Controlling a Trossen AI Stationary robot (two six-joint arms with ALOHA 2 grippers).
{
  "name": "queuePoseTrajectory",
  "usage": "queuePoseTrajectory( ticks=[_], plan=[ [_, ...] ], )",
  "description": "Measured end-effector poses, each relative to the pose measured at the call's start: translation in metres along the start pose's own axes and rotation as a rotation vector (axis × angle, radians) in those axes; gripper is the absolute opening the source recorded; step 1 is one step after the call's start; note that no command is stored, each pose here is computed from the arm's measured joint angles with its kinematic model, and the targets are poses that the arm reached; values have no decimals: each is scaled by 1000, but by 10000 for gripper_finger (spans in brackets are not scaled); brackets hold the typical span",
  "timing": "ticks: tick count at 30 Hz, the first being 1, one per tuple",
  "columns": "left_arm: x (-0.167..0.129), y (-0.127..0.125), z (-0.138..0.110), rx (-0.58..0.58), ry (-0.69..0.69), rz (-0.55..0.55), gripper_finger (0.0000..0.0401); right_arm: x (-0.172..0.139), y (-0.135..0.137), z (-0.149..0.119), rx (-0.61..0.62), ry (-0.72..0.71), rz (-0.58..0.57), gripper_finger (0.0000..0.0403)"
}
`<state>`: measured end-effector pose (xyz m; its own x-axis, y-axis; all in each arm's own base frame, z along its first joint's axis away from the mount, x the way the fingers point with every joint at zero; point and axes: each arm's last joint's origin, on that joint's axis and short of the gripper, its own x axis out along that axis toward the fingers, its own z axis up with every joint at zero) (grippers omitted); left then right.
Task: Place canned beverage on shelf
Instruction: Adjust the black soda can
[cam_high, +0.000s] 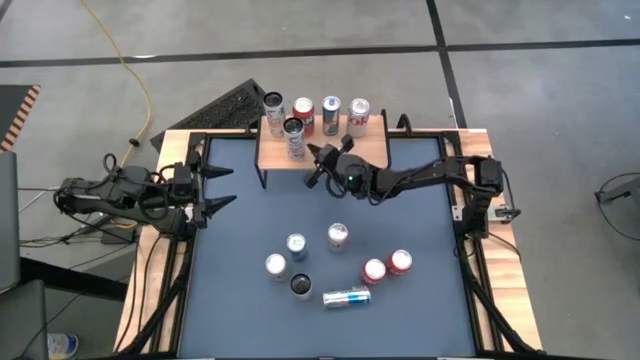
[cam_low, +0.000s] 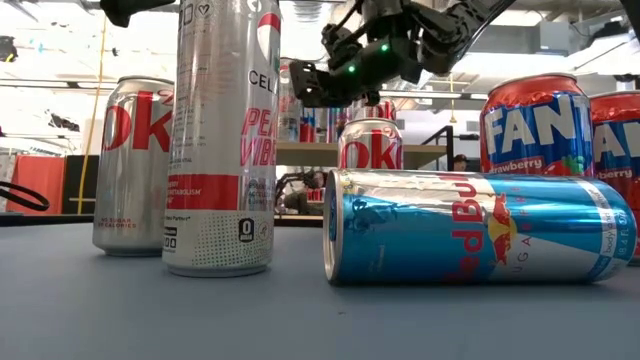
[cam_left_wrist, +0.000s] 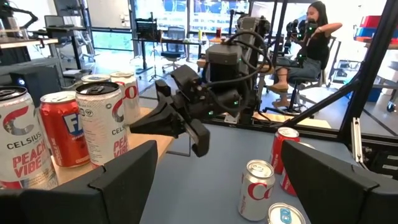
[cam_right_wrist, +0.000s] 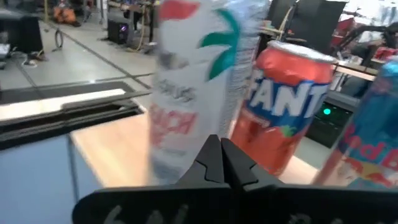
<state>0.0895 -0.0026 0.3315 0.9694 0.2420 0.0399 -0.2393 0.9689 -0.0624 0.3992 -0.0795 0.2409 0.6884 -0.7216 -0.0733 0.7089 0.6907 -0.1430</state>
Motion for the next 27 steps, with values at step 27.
queuePoseTrajectory(
  ticks=[27],
  plan=[
    [0,0,0,8,1,5,332,12,-14,-3,87,7,52,0]
  ],
)
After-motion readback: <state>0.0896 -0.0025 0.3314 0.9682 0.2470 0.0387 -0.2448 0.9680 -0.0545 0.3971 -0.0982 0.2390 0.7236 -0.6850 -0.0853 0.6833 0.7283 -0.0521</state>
